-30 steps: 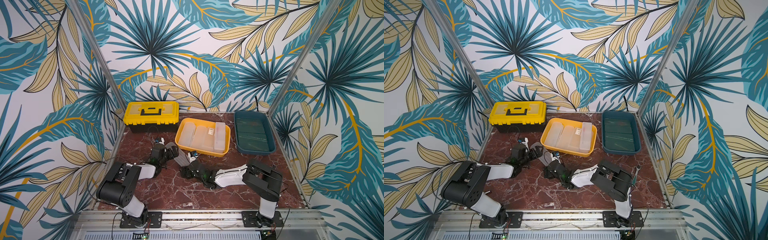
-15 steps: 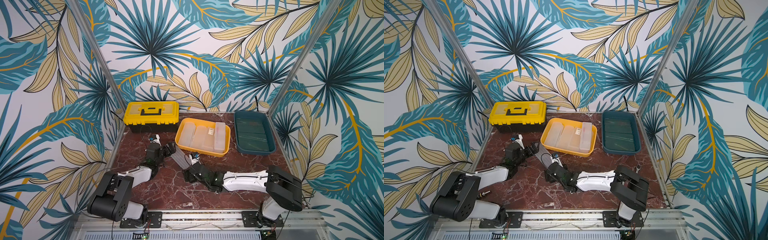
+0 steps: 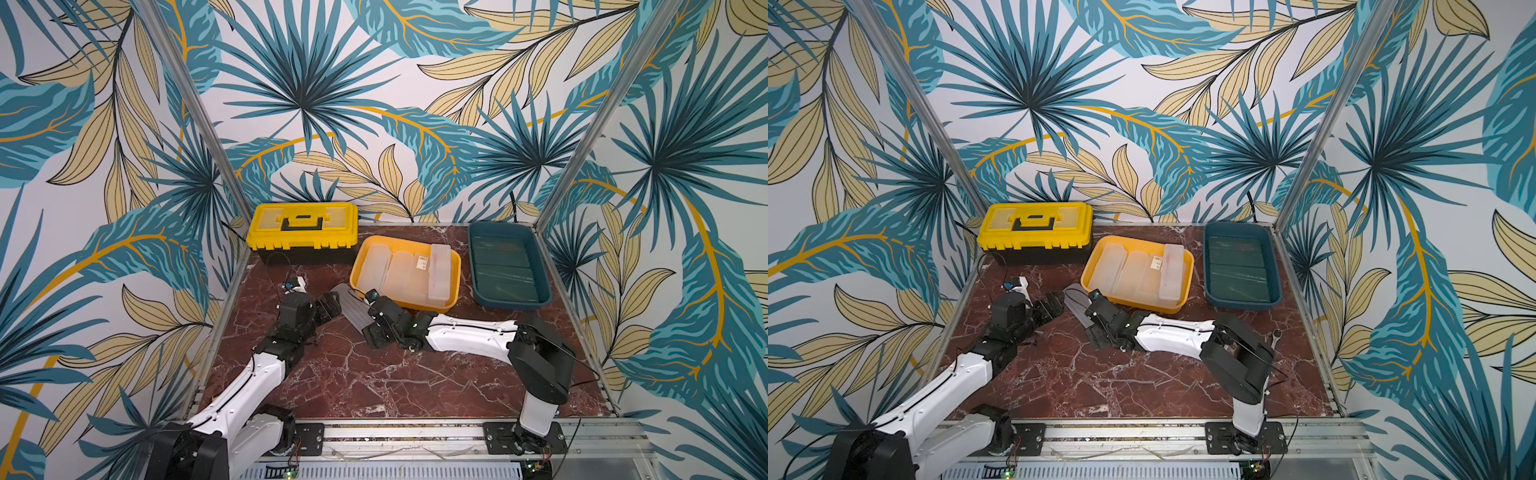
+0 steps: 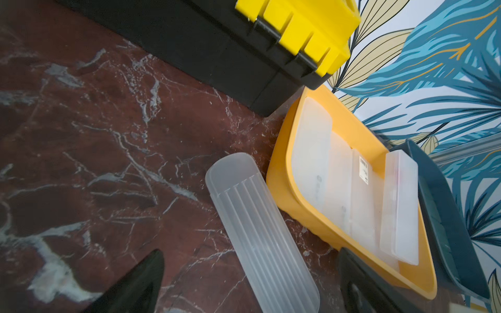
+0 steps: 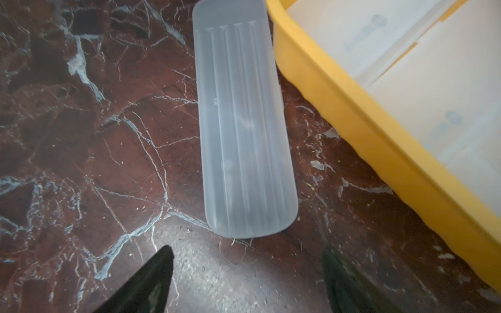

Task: Place the pencil cases by color into the storage box
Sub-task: Pick up the pencil case from the center of the board.

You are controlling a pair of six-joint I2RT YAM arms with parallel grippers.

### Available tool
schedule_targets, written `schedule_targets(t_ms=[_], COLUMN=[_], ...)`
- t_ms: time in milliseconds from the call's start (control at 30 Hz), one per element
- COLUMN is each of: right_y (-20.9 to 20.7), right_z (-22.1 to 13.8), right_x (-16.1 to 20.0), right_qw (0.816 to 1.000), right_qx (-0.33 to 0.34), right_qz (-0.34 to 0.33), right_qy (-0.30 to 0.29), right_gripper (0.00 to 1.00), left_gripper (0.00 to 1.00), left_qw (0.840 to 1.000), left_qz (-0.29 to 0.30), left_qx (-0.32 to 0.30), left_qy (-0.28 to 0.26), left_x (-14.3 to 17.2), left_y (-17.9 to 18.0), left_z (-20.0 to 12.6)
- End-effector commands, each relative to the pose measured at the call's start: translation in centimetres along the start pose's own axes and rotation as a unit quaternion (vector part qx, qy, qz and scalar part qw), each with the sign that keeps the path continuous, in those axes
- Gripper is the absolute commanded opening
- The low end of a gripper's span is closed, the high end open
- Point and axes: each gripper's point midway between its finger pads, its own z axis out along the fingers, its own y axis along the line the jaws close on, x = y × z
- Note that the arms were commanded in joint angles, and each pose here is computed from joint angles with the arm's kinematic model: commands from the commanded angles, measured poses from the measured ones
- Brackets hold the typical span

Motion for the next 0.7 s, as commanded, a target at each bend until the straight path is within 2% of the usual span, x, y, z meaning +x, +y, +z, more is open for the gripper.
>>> schedule_targets(t_ms=[0, 333, 667], right_y=[-0.7, -1.0, -0.8], right_z=[0.9, 3.1, 4.5], right_x=[1.6, 0.8, 0.3], right_qw=[0.998, 0.998, 0.998], right_qx=[0.023, 0.022, 0.013], right_qz=[-0.049, -0.051, -0.048], right_qy=[0.041, 0.038, 0.031], right_gripper=[0.86, 0.87, 0.88], left_gripper=[1.00, 1.00, 1.00], left_qw=[1.000, 0.999, 0.998], left_qz=[0.014, 0.015, 0.000], left_qx=[0.005, 0.034, 0.033], left_qy=[0.004, -0.002, -0.053], left_x=[-0.9, -1.4, -3.4], left_y=[-0.9, -2.0, -2.3], left_z=[-1.4, -3.2, -5.2])
